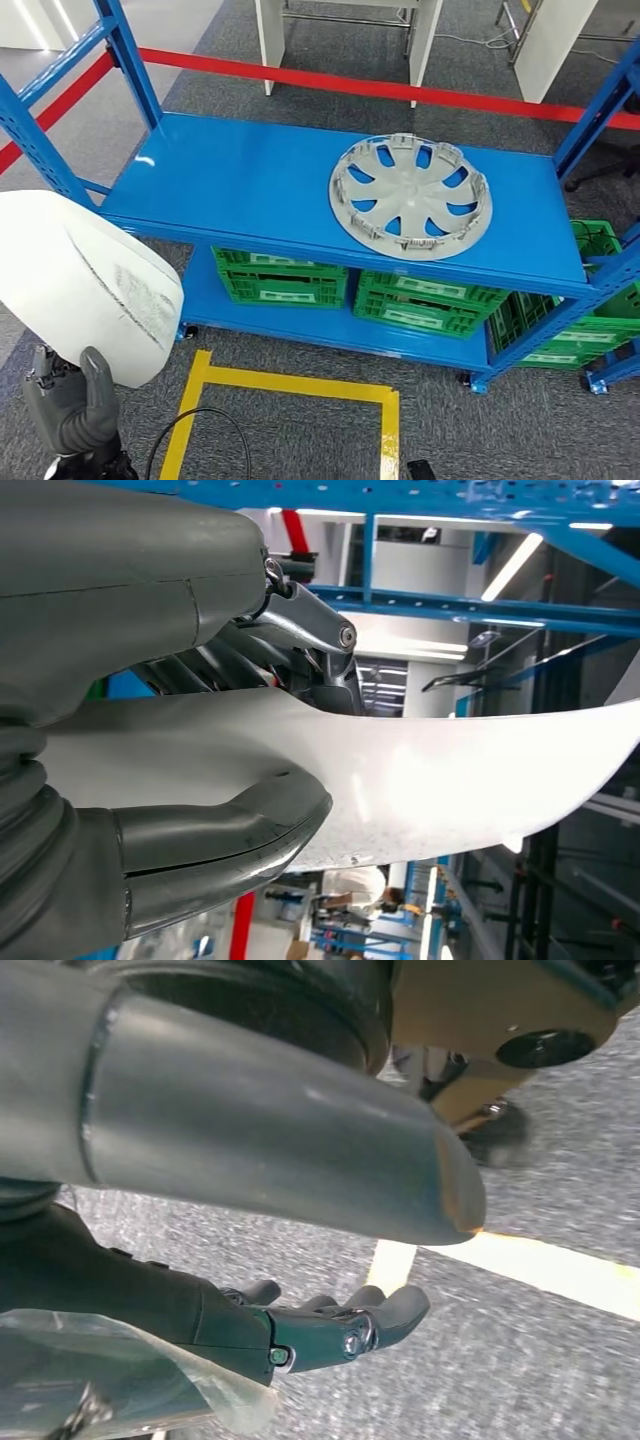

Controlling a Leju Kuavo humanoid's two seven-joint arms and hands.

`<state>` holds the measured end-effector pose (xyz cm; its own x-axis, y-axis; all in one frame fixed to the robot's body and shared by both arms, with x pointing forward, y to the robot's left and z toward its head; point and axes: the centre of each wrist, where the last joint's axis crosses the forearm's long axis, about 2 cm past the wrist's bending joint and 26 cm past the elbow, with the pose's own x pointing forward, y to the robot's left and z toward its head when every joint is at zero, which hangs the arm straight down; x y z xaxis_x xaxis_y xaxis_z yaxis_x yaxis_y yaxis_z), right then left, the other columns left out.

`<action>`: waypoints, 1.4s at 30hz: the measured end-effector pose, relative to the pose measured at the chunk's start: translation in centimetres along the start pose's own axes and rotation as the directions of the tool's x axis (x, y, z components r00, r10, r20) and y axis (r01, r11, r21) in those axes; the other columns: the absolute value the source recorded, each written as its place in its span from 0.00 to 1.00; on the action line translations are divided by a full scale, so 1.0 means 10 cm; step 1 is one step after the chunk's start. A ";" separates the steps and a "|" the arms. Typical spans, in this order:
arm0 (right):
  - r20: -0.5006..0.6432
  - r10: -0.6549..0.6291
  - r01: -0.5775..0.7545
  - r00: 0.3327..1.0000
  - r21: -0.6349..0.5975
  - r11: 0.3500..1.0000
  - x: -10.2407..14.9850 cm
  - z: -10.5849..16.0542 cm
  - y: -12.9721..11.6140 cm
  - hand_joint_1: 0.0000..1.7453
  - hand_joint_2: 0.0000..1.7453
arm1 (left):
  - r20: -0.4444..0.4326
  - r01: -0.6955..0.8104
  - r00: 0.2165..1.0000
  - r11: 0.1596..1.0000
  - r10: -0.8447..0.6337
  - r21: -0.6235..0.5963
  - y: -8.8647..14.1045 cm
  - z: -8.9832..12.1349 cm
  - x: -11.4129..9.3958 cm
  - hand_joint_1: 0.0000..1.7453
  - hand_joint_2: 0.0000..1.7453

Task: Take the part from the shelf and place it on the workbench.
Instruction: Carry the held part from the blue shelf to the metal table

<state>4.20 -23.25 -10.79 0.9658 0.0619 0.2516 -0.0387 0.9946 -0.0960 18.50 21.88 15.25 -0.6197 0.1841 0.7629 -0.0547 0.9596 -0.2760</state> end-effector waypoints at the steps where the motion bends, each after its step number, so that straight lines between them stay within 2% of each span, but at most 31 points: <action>1: 0.000 0.001 -0.001 1.000 -0.001 1.000 0.00 0.00 0.00 0.00 0.00 | -0.002 0.000 1.000 1.000 0.000 0.000 0.00 0.00 0.00 1.00 1.00; 29: 0.010 0.010 -0.010 1.000 -0.002 1.000 -0.01 0.00 -0.03 0.00 0.00 | -0.030 -0.017 0.999 1.000 0.018 0.015 0.03 0.06 -0.02 1.00 1.00; 42: 0.001 0.051 -0.051 0.999 0.016 0.999 -0.03 0.00 0.00 0.00 0.00 | -0.033 0.059 0.998 0.998 -0.059 0.029 0.11 0.15 0.01 1.00 1.00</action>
<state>3.89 -23.23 -10.83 0.9624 0.1125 0.2471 -0.0920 0.9914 -0.0928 17.21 22.61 14.11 -0.5893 0.1345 0.7966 -0.1138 0.9624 -0.2467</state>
